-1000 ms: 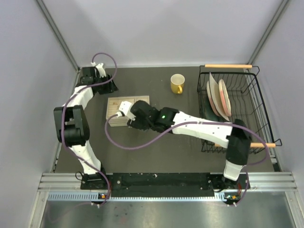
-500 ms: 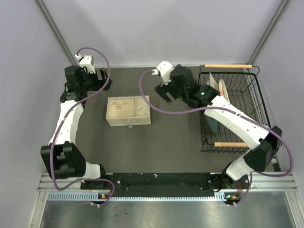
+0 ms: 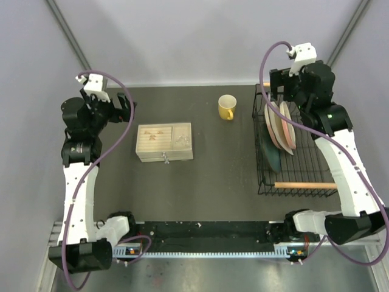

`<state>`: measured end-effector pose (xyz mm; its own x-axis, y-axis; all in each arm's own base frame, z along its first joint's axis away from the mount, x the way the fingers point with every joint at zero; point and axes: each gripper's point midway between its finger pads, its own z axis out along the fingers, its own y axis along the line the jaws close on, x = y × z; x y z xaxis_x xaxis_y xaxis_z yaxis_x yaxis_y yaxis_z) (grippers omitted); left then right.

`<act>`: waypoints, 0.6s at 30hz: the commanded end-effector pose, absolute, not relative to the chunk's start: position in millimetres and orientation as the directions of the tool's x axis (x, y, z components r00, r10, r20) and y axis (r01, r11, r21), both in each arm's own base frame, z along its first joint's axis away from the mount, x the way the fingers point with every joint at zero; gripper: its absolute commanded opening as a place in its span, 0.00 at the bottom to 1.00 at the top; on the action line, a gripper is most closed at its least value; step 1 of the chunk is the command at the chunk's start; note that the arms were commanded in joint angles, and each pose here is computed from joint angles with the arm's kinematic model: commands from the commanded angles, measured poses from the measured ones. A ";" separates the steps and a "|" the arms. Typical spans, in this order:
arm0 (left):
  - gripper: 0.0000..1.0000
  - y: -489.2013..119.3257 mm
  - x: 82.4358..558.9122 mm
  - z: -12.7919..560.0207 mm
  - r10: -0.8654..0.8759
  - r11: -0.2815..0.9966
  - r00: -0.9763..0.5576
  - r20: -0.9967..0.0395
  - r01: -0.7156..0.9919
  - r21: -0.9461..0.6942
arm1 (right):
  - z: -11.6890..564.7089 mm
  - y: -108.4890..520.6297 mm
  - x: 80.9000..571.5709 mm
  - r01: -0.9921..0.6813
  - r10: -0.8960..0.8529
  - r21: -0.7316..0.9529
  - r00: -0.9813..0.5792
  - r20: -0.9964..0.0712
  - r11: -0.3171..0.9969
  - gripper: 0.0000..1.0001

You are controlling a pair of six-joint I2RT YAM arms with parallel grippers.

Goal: Organize the mixed jewelry

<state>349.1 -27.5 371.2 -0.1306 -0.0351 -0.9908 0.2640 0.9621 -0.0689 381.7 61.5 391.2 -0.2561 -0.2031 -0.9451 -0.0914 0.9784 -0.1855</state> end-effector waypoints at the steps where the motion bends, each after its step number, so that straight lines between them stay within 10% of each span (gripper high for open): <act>1: 0.99 -24.8 338.4 389.4 -0.018 0.967 -0.095 -0.995 0.250 -0.042 | 408.6 52.8 371.8 -0.041 -0.148 -0.143 -0.181 -0.972 0.989 0.99; 18: 0.99 -29.8 328.2 395.3 -0.028 0.962 -0.055 -0.998 0.269 -0.042 | 412.5 50.7 357.7 -0.044 -0.133 -0.128 -0.143 -0.981 0.991 0.99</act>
